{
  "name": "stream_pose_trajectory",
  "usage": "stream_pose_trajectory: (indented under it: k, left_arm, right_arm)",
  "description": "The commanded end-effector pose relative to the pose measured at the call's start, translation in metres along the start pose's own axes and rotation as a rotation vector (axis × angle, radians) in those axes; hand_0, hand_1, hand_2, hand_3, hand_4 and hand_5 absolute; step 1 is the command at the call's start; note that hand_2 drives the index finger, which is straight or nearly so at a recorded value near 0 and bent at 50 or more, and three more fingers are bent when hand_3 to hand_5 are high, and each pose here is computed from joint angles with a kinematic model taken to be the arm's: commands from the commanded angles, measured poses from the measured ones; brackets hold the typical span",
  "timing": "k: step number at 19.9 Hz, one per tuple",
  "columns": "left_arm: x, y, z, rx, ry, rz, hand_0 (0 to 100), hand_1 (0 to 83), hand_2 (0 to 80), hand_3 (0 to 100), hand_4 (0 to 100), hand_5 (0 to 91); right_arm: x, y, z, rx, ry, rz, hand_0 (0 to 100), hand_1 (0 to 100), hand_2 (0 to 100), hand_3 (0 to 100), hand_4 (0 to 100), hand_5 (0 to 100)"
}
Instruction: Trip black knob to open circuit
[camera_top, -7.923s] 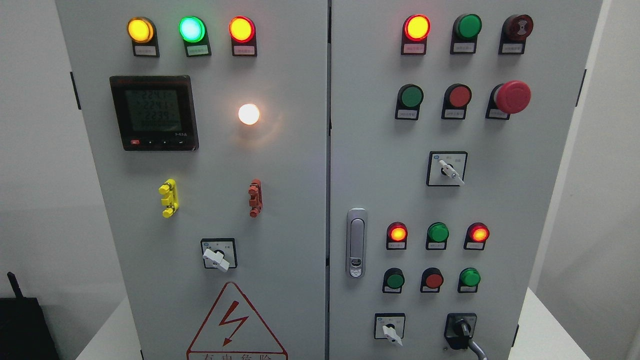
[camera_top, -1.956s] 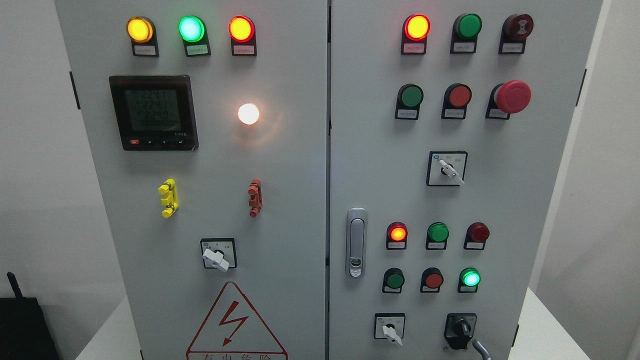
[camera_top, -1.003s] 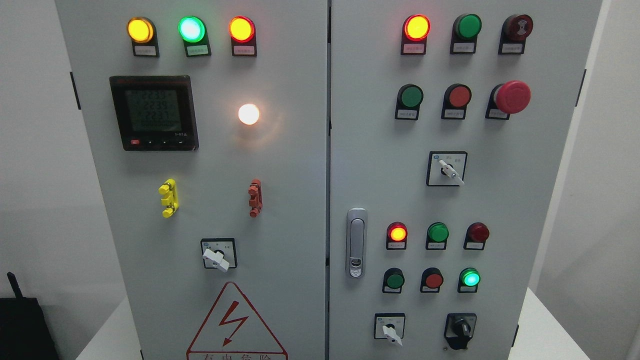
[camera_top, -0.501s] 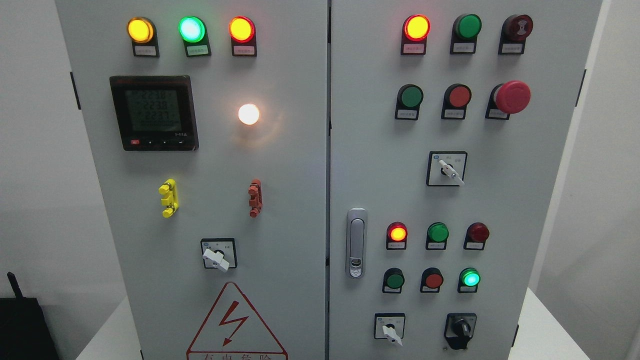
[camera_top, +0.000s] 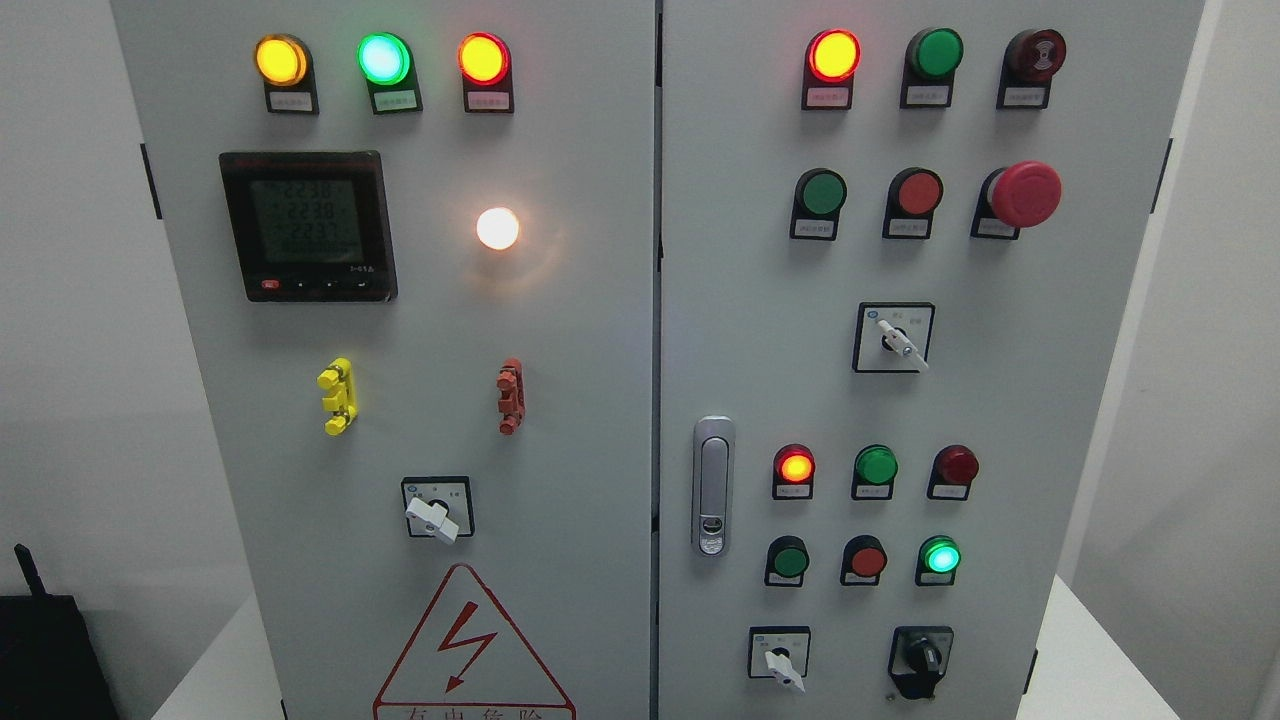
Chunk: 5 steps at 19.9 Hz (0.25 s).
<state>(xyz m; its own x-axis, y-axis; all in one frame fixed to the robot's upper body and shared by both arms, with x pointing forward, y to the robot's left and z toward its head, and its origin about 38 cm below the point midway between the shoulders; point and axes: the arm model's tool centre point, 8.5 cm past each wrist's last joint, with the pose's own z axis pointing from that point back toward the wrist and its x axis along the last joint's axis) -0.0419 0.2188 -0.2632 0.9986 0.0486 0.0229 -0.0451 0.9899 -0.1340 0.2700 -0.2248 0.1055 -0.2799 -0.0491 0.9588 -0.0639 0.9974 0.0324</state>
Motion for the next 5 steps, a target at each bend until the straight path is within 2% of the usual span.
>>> stream_pose_trajectory:
  k: [1, 5]
  left_arm:
    - [-0.0007, 0.0, 0.0, 0.0, 0.008, -0.022, 12, 38.9, 0.0, 0, 0, 0.0]
    - [-0.0007, 0.0, 0.0, 0.0, 0.008, -0.022, 12, 38.9, 0.0, 0, 0, 0.0]
  right_arm:
    - [0.0021, 0.0053, -0.0002, -0.009, -0.008, -0.02, 0, 0, 0, 0, 0, 0]
    - [0.002, 0.0054, 0.0003, -0.011, -0.009, -0.021, 0, 0, 0, 0, 0, 0]
